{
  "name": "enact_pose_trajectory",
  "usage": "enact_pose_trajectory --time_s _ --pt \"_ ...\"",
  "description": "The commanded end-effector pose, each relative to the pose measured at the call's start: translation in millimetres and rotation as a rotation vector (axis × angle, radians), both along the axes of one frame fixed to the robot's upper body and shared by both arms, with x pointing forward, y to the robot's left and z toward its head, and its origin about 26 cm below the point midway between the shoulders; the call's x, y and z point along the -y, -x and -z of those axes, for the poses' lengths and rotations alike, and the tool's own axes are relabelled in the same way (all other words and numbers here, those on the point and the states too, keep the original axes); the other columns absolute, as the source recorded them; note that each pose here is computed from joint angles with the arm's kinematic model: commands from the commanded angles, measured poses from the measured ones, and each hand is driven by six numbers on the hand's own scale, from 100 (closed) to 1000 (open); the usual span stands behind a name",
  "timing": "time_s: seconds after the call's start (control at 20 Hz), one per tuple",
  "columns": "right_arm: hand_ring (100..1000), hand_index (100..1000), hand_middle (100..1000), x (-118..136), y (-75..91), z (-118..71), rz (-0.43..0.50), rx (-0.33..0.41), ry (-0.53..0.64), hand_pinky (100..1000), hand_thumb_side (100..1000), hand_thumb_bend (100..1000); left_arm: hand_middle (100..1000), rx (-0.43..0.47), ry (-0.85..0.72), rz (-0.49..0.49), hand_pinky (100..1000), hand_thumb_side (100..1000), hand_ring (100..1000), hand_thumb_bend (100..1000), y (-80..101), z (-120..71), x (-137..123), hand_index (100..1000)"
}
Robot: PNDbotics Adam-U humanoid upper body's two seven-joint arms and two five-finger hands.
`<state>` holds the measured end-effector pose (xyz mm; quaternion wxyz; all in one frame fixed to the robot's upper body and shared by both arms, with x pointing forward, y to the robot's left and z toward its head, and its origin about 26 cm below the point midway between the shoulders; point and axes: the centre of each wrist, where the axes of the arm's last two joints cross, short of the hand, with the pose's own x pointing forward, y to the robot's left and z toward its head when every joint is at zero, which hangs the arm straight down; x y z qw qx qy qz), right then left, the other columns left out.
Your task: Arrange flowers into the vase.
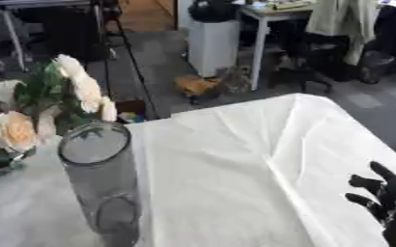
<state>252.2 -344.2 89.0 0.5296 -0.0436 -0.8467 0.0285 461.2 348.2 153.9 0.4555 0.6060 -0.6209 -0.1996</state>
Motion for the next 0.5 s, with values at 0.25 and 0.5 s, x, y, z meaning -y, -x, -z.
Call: enact_pose_trajectory --time_s 0.25,0.5 --pt "908 961 673 7.0 2.5 -3.8 0.020 0.004 0.018 774 1000 100 100 0.236 0.024 0.084 100 427 100 1000 14.5 -86.2 -5.3 139" --pt "908 961 673 8.0 3.6 -2.6 0.026 -0.001 0.019 775 1000 100 100 0.369 0.104 0.203 100 499 100 1000 29.4 -132.3 7.2 134"
